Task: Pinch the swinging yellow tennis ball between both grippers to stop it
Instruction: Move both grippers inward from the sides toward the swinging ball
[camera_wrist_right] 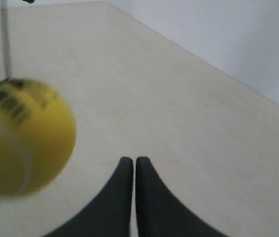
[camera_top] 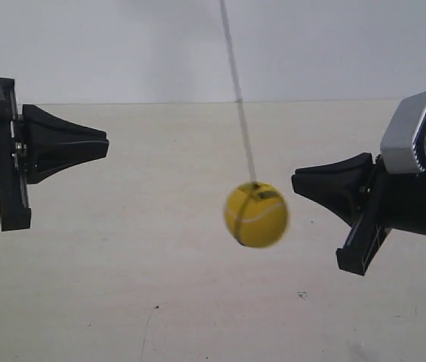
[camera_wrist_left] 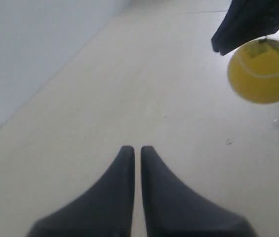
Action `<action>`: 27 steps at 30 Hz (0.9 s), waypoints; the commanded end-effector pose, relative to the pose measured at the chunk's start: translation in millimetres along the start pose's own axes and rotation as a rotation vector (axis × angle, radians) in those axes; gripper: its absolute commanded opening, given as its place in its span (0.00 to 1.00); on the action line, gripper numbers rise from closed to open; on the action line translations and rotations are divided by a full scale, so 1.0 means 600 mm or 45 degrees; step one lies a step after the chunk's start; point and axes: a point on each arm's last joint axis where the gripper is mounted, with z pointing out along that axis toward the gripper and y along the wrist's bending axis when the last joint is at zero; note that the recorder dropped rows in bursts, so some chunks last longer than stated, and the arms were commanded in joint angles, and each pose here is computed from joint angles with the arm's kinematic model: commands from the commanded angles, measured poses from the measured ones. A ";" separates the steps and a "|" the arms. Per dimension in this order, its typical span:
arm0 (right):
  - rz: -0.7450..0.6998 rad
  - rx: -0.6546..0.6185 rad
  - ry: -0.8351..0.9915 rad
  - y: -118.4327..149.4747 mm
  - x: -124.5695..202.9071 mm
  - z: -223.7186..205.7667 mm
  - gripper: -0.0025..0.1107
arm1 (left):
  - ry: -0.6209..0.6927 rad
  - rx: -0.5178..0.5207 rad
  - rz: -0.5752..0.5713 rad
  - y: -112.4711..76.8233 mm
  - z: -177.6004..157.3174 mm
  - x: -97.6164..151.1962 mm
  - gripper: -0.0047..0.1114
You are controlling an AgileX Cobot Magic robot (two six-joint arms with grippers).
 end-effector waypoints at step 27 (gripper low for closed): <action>-0.012 -0.010 -0.070 -0.005 -0.011 0.005 0.02 | -0.141 0.167 0.007 0.000 0.016 -0.001 0.08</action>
